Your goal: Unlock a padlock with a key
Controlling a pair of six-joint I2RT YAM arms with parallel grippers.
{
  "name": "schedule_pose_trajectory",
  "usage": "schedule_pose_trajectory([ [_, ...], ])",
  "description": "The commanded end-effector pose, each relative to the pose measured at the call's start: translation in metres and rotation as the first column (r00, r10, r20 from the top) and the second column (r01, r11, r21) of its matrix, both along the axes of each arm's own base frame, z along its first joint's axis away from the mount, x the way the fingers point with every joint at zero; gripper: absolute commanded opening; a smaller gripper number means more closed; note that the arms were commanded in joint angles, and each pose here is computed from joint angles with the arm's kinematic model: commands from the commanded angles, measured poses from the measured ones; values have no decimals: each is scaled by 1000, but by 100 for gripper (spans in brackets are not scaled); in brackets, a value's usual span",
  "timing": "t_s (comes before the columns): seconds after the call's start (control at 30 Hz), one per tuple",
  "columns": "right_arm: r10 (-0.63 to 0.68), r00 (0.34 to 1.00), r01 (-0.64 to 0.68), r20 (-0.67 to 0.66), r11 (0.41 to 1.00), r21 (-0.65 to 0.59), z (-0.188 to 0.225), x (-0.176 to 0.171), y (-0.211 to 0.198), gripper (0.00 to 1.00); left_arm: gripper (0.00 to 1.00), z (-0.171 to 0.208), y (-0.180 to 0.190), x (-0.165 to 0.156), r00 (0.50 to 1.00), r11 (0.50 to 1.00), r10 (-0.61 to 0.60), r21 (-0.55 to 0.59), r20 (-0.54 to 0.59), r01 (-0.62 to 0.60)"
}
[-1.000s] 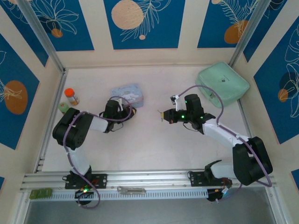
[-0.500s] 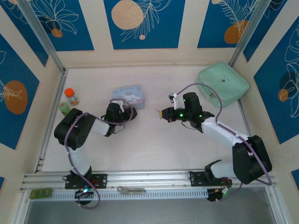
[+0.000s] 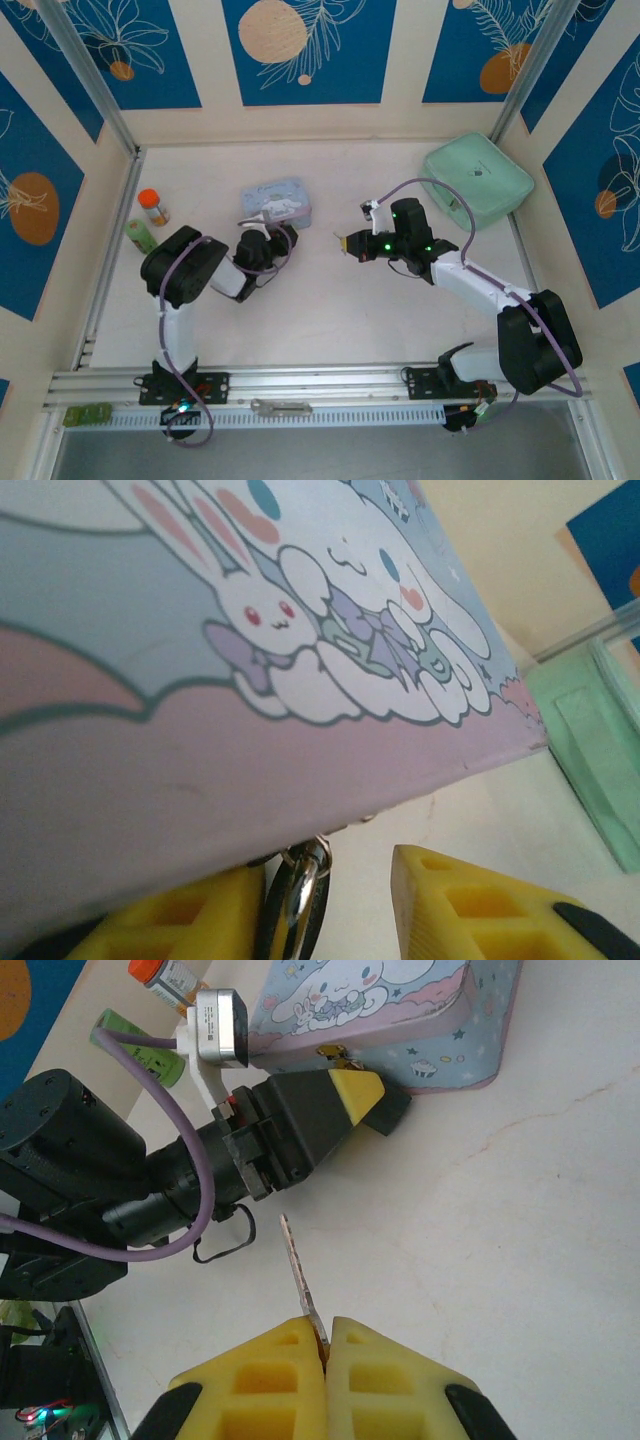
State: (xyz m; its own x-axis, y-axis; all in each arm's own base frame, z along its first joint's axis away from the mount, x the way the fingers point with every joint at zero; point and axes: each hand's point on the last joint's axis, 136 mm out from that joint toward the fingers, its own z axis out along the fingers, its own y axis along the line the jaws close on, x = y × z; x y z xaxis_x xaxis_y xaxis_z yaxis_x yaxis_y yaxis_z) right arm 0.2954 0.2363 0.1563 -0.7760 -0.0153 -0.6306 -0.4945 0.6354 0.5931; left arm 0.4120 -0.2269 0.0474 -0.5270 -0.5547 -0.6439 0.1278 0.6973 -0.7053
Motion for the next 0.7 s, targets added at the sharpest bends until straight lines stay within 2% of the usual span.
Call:
schedule_pose_trajectory([
  [0.0, 6, 1000, -6, 14, 1000, -7, 3, -3, 0, 0, 36, -36, 7, -8, 994, 999, 38, 36, -104, -34],
  [0.23, -11, 1000, 11, 1, 1000, -23, -3, -2, -3, 0, 9, -37, -2, -19, 986, 1000, -17, -4, -165, 17],
  [0.27, -14, 1000, 14, -8, 1000, -24, -5, -2, -4, 0, 1, -35, -4, -21, 984, 999, -31, -20, -173, 28],
  [0.5, -85, 995, 82, -59, 995, -52, -18, 5, -10, 0, 0, -9, -21, -32, 969, 982, -117, -170, -218, 81],
  [0.67, -69, 990, 70, -126, 998, -1, -28, 3, -2, 0, 0, 9, -40, -34, 949, 933, -200, -343, -243, 109],
])
